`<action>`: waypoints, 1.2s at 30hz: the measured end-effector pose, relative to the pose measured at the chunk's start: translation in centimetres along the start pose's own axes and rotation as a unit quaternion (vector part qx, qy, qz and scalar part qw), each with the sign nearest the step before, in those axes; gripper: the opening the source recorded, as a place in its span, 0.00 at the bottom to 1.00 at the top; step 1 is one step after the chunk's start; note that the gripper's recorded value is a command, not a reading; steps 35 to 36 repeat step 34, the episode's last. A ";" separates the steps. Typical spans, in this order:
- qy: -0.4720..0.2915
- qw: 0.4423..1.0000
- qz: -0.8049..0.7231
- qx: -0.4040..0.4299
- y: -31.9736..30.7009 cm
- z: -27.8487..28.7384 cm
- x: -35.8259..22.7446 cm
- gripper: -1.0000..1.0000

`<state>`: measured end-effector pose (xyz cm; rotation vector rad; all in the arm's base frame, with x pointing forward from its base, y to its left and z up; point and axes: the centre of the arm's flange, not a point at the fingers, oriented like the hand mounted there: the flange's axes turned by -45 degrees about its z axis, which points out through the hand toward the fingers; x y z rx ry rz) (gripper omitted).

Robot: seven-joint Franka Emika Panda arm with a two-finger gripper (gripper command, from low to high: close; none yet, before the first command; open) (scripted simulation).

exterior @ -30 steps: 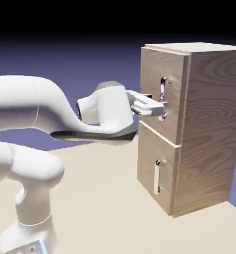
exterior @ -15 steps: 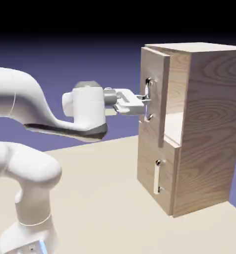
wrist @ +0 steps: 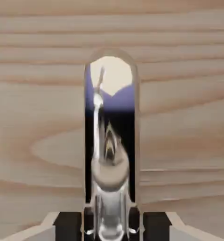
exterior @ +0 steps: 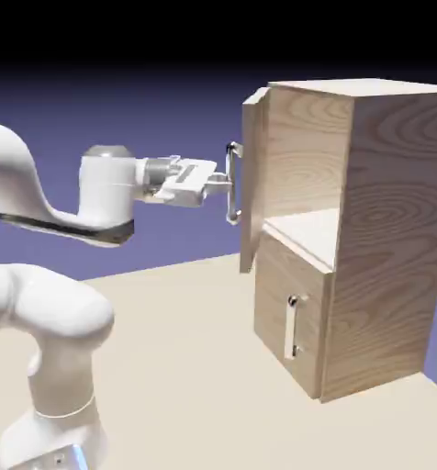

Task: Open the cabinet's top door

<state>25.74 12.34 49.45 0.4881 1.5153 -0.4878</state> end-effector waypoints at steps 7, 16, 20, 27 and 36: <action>0.000 0.995 0.000 0.105 3.5 -4.4 0.0 0.00; 0.000 0.972 0.000 0.237 9.2 -8.9 0.0 0.00; 0.000 0.958 0.000 0.287 11.7 -10.2 0.0 0.00; 0.000 0.932 0.000 0.362 15.9 -11.9 0.0 0.00; 0.000 0.906 0.000 0.424 19.4 -12.5 0.0 1.00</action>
